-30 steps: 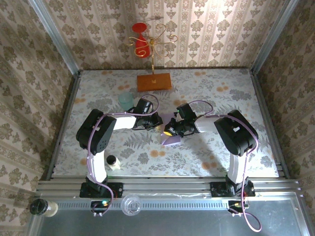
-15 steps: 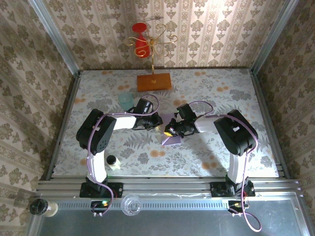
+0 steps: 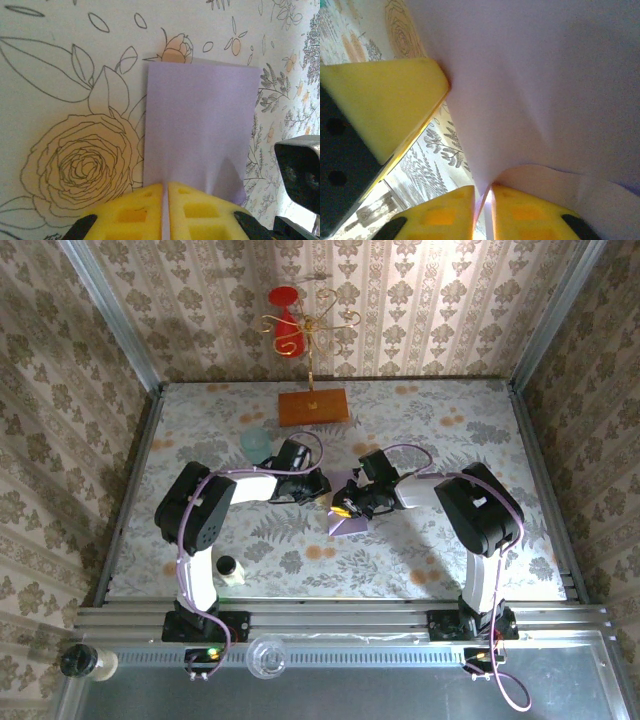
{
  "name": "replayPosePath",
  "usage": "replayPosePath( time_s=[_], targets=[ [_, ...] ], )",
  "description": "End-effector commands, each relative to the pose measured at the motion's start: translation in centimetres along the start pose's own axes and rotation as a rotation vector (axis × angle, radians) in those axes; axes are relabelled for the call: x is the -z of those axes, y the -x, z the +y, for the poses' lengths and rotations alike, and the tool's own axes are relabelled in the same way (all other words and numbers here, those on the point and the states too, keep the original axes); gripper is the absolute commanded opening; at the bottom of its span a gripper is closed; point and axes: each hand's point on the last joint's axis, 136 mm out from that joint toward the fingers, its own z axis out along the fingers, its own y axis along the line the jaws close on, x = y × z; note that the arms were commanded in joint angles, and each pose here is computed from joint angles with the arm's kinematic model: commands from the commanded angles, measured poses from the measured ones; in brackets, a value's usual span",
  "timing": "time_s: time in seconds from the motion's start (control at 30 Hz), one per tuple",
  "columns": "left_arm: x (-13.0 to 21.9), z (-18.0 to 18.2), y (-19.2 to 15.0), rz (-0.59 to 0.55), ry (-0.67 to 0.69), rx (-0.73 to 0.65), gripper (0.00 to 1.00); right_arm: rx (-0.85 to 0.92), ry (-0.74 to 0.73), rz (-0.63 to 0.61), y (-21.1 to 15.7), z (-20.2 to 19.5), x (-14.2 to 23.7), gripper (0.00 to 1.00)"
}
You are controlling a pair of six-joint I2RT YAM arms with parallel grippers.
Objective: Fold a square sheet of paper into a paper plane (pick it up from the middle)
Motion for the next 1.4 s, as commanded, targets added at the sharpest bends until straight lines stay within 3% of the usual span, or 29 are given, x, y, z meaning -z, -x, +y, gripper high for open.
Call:
replayPosePath(
  time_s=[0.0,0.17,0.37,0.73,0.9,1.37],
  targets=[
    [2.5,-1.5,1.1,-0.056,0.020,-0.038,0.14,-0.062,-0.111,0.022,-0.5,-3.4,-0.9,0.25],
    [5.5,-1.0,2.4,-0.155,0.060,-0.042,0.16,-0.067,-0.117,0.021,-0.5,-3.5,-0.9,0.31],
    [5.8,-1.2,1.0,-0.129,0.032,-0.062,0.17,-0.072,-0.126,0.024,-0.6,-3.8,-0.8,0.35],
    [3.5,-2.3,-2.1,-0.021,-0.018,-0.092,0.06,-0.076,-0.135,0.025,-0.5,-4.1,-0.8,0.10],
    [2.4,-1.9,-3.1,0.022,-0.011,-0.080,0.00,-0.080,-0.129,0.030,-0.5,-4.0,-0.8,0.08],
    [0.7,0.1,-4.6,0.092,0.057,-0.058,0.00,-0.086,-0.135,0.032,-0.3,-4.0,-0.8,0.06]
  ],
)
